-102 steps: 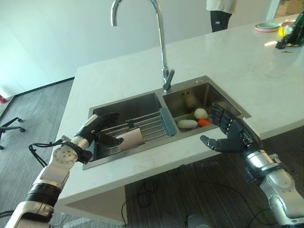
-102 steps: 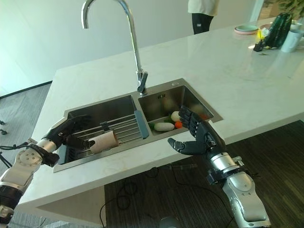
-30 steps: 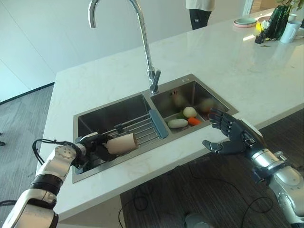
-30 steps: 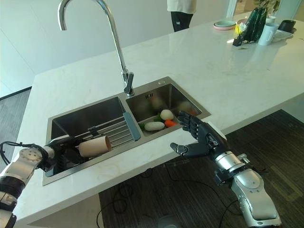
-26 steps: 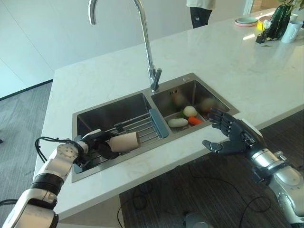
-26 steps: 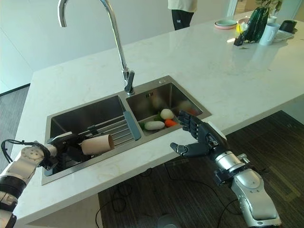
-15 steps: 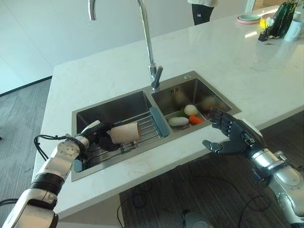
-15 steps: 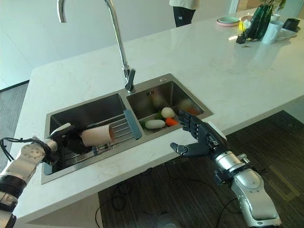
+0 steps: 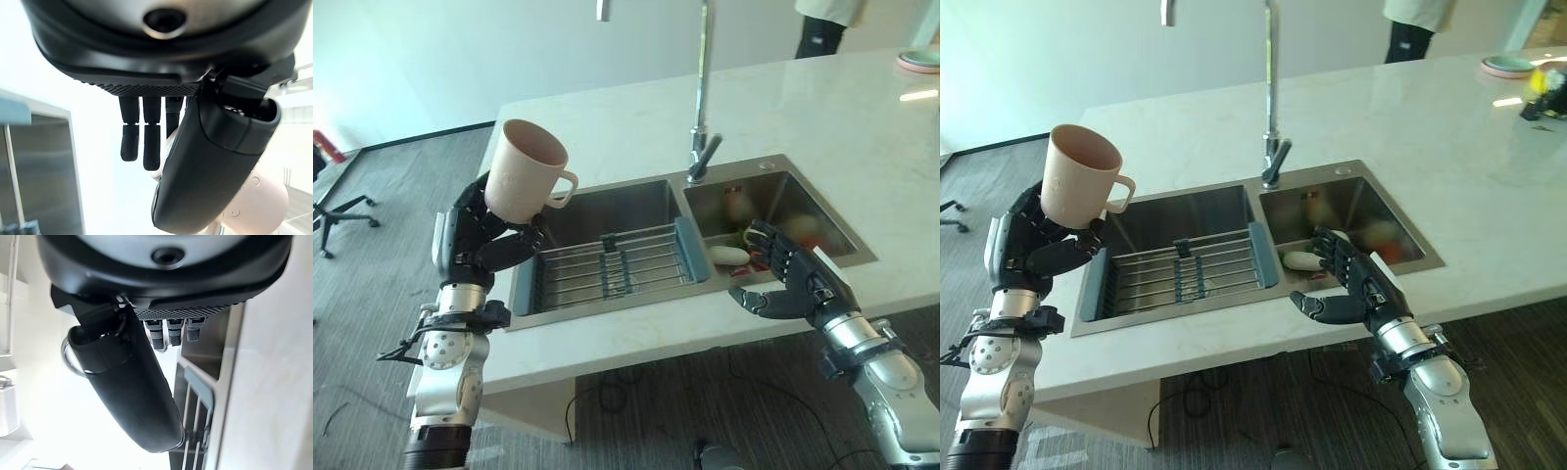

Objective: Place the dishes in the dishwasher.

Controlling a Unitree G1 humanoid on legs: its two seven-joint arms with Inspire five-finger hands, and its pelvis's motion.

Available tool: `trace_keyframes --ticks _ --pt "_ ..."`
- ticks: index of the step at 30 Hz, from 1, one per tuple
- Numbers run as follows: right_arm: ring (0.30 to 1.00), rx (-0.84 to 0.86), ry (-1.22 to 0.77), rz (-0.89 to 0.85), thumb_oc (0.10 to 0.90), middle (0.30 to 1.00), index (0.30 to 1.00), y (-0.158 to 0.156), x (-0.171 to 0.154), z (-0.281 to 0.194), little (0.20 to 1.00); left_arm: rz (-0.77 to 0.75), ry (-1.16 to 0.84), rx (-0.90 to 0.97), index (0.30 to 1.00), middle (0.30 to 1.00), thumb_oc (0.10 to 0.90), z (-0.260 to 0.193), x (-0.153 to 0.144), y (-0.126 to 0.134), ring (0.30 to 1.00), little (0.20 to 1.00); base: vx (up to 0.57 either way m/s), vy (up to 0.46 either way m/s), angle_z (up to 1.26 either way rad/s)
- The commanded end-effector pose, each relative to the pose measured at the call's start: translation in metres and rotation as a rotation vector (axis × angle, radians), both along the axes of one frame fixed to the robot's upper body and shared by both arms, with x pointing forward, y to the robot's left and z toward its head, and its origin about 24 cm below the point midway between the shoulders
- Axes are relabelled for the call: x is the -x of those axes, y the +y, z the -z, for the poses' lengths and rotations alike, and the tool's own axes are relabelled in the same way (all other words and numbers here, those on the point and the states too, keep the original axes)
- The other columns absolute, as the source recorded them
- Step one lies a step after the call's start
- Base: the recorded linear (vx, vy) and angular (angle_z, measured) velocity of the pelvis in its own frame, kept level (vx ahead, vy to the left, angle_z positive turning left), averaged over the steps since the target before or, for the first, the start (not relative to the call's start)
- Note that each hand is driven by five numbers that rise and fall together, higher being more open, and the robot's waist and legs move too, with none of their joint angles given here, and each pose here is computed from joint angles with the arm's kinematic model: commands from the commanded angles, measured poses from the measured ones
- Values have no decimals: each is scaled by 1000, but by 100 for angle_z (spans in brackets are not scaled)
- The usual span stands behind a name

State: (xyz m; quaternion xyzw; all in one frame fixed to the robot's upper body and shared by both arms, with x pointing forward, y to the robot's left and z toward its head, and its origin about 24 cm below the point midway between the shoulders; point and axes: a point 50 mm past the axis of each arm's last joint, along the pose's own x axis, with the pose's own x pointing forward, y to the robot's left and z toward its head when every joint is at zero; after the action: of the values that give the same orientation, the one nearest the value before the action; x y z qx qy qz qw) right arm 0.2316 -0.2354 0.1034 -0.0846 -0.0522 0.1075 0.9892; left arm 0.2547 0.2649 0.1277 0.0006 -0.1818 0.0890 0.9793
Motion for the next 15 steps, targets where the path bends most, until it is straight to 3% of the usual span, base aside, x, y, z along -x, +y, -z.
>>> trace_keyframes --ticks 1,9,15 --pt "900 -55 -293 -37 800 900 900 13 2 -49 900 53 -257 -102 300 300 400 -50 7 -8 300 300 -103 130 32" --pt "900 -133 -371 -32 800 900 900 21 8 -57 900 178 -229 -115 300 300 400 -43 14 -32 300 300 -80 22 50" --pt "900 -150 -446 23 800 900 900 11 15 -63 900 282 -225 -68 300 300 400 -38 7 -53 300 300 -59 -214 204"
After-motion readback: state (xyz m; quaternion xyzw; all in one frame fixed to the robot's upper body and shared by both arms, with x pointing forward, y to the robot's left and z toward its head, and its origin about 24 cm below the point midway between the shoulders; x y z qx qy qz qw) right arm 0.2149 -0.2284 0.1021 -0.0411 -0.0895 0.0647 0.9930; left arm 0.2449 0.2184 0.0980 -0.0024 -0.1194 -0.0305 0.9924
